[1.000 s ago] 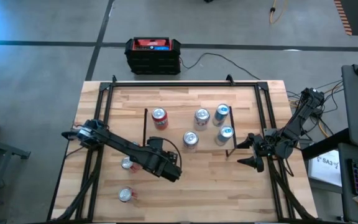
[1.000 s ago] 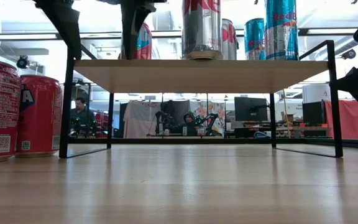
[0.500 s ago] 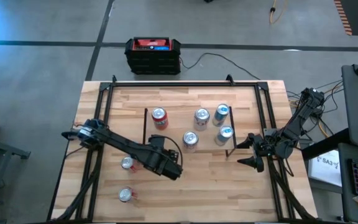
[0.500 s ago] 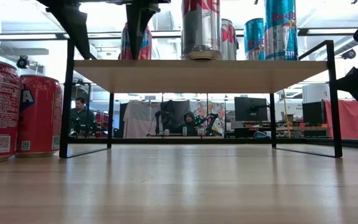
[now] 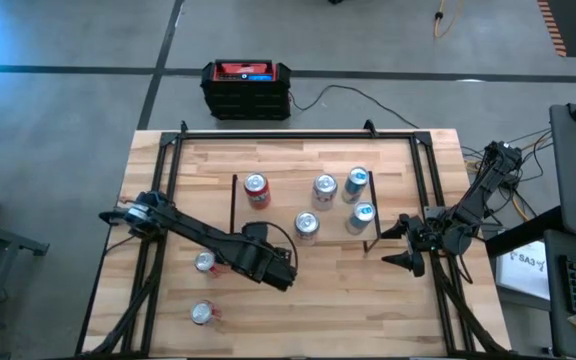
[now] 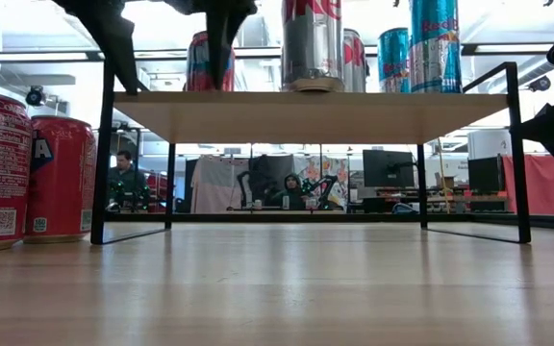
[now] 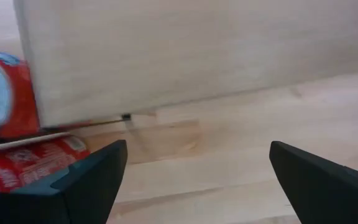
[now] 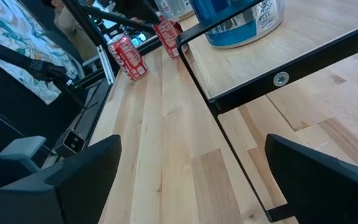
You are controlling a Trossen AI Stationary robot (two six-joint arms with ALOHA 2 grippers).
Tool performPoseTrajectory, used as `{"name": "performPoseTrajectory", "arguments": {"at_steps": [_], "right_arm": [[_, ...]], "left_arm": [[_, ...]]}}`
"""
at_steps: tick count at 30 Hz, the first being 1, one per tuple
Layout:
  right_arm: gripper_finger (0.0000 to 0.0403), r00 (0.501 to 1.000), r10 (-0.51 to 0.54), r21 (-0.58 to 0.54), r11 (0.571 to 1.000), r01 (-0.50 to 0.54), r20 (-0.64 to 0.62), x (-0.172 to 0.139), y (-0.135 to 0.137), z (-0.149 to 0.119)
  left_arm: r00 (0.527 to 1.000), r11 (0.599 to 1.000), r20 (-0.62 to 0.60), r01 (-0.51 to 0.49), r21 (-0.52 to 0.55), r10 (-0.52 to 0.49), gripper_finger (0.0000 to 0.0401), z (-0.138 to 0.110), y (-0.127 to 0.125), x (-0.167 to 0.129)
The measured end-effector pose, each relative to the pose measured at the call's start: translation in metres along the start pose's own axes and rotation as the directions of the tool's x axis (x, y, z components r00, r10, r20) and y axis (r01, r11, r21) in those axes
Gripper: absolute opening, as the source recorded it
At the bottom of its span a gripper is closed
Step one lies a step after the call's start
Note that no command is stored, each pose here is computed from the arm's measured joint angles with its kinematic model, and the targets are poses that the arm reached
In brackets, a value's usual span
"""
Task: Place canned beverage on shelf
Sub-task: Adjust the shelf
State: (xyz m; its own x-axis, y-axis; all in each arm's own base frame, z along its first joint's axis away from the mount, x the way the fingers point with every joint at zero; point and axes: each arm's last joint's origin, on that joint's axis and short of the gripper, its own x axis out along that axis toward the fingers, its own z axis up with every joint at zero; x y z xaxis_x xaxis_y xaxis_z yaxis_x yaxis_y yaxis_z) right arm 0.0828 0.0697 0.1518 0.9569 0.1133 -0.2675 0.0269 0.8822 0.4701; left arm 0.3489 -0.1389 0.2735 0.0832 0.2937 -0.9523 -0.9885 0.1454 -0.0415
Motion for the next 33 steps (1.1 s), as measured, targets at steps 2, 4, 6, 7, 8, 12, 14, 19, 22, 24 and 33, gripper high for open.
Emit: {"name": "performPoseTrajectory", "arguments": {"at_steps": [2, 4, 6, 7, 8, 12, 14, 19, 22, 24, 33], "right_arm": [[0.0384, 1.0, 0.0, 0.0, 1.0, 0.0, 0.0, 0.0, 0.0, 0.0], [0.0384, 1.0, 0.0, 0.0, 1.0, 0.0, 0.0, 0.0, 0.0, 0.0], [0.0384, 1.0, 0.0, 0.0, 1.0, 0.0, 0.0, 0.0, 0.0, 0.0], [0.0384, 1.0, 0.0, 0.0, 1.0, 0.0, 0.0, 0.0, 0.0, 0.0], [0.0384, 1.0, 0.0, 0.0, 1.0, 0.0, 0.0, 0.0, 0.0, 0.0], [0.0384, 1.0, 0.0, 0.0, 1.0, 0.0, 0.0, 0.0, 0.0, 0.0], [0.0384, 1.0, 0.0, -0.001, 1.0, 0.0, -0.001, 0.0, 0.0, 0.0], [0.0384, 1.0, 0.0, 0.0, 1.0, 0.0, -0.001, 0.0, 0.0, 0.0], [0.0384, 1.0, 0.0, 0.0, 1.0, 0.0, -0.001, 0.0, 0.0, 0.0], [0.0384, 1.0, 0.0, 0.0, 1.0, 0.0, 0.0, 0.0, 0.0, 0.0], [0.0384, 1.0, 0.0, 0.0, 1.0, 0.0, -0.001, 0.0, 0.0, 0.0]], "left_arm": [[1.0, 1.0, -0.005, -0.006, 0.002, 0.006, 0.0378, -0.002, 0.0, 0.003], [1.0, 1.0, -0.001, -0.013, 0.004, 0.013, 0.0378, -0.002, 0.001, 0.005], [1.0, 1.0, 0.006, -0.026, 0.008, 0.026, 0.0378, -0.003, 0.002, 0.009], [0.999, 0.999, 0.008, -0.032, 0.009, 0.032, 0.0378, -0.003, 0.002, 0.01], [0.999, 0.999, 0.014, -0.036, 0.009, 0.035, 0.0378, -0.002, 0.003, 0.012], [0.998, 0.999, 0.052, -0.037, 0.012, 0.037, 0.0378, -0.001, 0.003, 0.015], [0.998, 0.999, 0.06, -0.036, 0.012, 0.035, 0.0378, -0.001, 0.003, 0.015], [0.997, 0.999, 0.078, -0.03, 0.014, 0.029, 0.0378, 0.0, 0.003, 0.016], [0.996, 0.999, 0.082, -0.031, 0.026, 0.029, 0.0378, 0.003, 0.002, 0.016], [0.996, 0.999, 0.091, -0.028, 0.029, 0.025, 0.0378, 0.005, 0.001, 0.017], [0.997, 0.999, 0.073, -0.025, 0.035, 0.022, 0.0378, 0.007, 0.0, 0.018]]}}
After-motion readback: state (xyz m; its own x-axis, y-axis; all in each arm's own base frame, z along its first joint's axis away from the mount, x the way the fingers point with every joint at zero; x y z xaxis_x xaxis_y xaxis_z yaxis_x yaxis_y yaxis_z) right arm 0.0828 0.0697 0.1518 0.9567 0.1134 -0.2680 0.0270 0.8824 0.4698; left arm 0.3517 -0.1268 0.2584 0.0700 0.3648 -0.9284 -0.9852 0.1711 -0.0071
